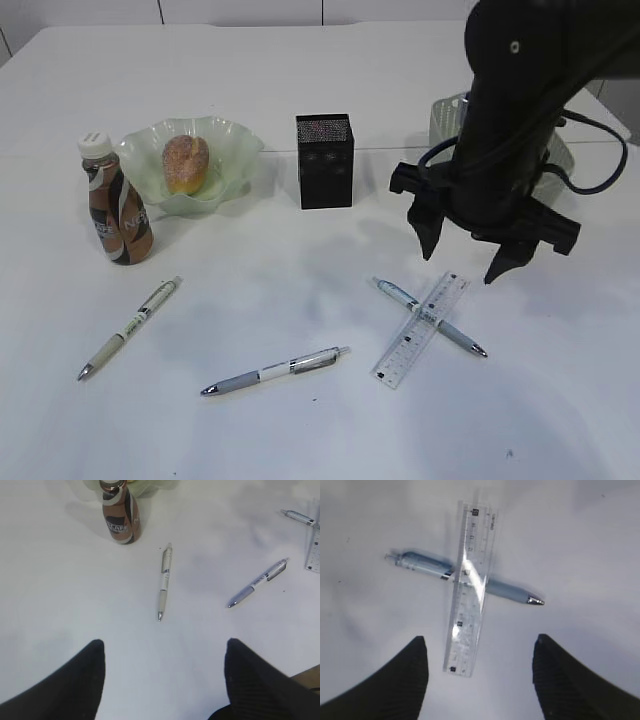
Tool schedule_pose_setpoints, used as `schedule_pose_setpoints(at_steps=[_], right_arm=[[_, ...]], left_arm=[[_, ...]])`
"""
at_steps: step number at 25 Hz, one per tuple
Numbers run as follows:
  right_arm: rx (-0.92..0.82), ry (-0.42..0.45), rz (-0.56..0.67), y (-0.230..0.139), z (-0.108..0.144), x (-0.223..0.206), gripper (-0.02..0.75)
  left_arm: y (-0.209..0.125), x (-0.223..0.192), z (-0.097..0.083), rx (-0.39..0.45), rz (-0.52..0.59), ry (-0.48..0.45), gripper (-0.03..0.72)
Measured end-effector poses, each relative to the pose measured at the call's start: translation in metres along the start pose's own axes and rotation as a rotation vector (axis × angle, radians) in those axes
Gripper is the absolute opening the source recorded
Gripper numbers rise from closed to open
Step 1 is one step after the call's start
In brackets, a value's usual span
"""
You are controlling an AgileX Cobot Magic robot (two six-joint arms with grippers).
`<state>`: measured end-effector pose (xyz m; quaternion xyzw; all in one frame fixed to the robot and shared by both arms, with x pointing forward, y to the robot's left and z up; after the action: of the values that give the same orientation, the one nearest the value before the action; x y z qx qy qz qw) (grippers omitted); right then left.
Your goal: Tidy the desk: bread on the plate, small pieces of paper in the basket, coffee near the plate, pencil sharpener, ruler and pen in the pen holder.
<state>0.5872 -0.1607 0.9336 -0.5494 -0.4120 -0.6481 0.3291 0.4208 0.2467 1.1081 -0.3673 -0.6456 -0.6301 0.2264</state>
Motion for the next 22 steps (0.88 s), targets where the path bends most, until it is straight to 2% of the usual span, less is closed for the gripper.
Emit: schedule_pose_setpoints(at_steps=[5,10,22], right_arm=[[0.011,-0.004,-0.027,0.007,0.004,-0.016,0.512],[-0.057,0.01,-0.035,0.01,0.011,-0.03,0.512],[-0.127,-0.05,-0.048,0.013,0.006,-0.052,0.512]], left_arm=[[0.0,0.0,-0.001,0.003,0.001,-0.005,0.526],[0.0,0.0,-0.001,0.003,0.001,-0.007,0.526],[0.0,0.0,-0.001,0.003,0.001,-0.007,0.526]])
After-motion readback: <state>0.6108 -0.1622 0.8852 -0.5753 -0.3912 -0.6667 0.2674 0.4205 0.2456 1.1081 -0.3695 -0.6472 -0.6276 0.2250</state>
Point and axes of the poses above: a point on each arm's last joint axis where the gripper is mounted, x pointing back along that axis away from the gripper, z along the wrist's bending axis when the last joint is at zero, y = z × x, the point moved 7 cm from there along -x, pointing out along that axis toward the gripper, and after that the axes turned 7 degrees about x, right-handed, at the moved point
